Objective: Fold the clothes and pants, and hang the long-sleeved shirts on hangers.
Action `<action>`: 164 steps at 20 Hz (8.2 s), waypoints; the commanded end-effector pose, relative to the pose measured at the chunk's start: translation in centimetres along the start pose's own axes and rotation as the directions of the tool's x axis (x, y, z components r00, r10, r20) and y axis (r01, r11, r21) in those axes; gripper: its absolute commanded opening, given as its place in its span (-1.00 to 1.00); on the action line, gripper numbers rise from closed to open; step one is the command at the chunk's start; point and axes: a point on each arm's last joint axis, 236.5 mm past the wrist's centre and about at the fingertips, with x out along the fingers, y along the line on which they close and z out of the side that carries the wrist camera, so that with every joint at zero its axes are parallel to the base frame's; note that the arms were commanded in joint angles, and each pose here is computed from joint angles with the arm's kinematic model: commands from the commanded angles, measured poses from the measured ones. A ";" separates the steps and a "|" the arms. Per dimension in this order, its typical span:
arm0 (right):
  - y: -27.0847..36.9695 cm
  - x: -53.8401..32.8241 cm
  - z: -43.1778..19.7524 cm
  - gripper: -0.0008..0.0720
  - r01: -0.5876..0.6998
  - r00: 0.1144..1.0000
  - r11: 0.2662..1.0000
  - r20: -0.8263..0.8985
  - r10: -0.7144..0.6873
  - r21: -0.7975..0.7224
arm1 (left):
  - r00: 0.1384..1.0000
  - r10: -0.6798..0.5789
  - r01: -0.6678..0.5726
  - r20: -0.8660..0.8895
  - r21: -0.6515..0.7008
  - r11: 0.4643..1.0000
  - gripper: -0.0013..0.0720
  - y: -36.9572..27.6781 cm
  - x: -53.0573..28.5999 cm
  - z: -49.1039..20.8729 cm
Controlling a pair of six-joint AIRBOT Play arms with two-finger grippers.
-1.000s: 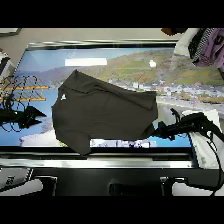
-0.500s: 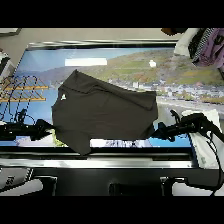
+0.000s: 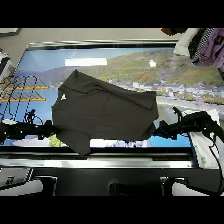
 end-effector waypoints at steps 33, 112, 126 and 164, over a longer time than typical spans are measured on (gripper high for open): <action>35.0 -44.4 -8.5 -0.89 0.435 0.297 0.806 0.909 0.293 -0.402 | 0.350 -0.154 -0.411 0.924 0.299 0.861 -0.94 -30.1 -47.4 -5.3; 7.5 -14.0 8.2 0.14 0.231 0.928 0.970 0.315 -0.197 -0.075 | 0.988 -0.041 0.026 -0.151 -0.100 0.995 -0.53 -0.3 0.3 -12.6; -2.5 -12.8 7.8 0.35 0.176 0.966 0.978 0.169 -0.193 0.109 | 0.988 -0.042 0.028 -0.147 -0.092 0.995 -0.93 -0.4 0.2 -12.5; -0.6 -10.5 -0.5 -0.89 0.122 0.967 0.976 0.200 -0.158 0.180 | 1.000 -0.014 0.015 0.010 -0.128 0.992 -0.93 -7.1 -8.7 -12.1</action>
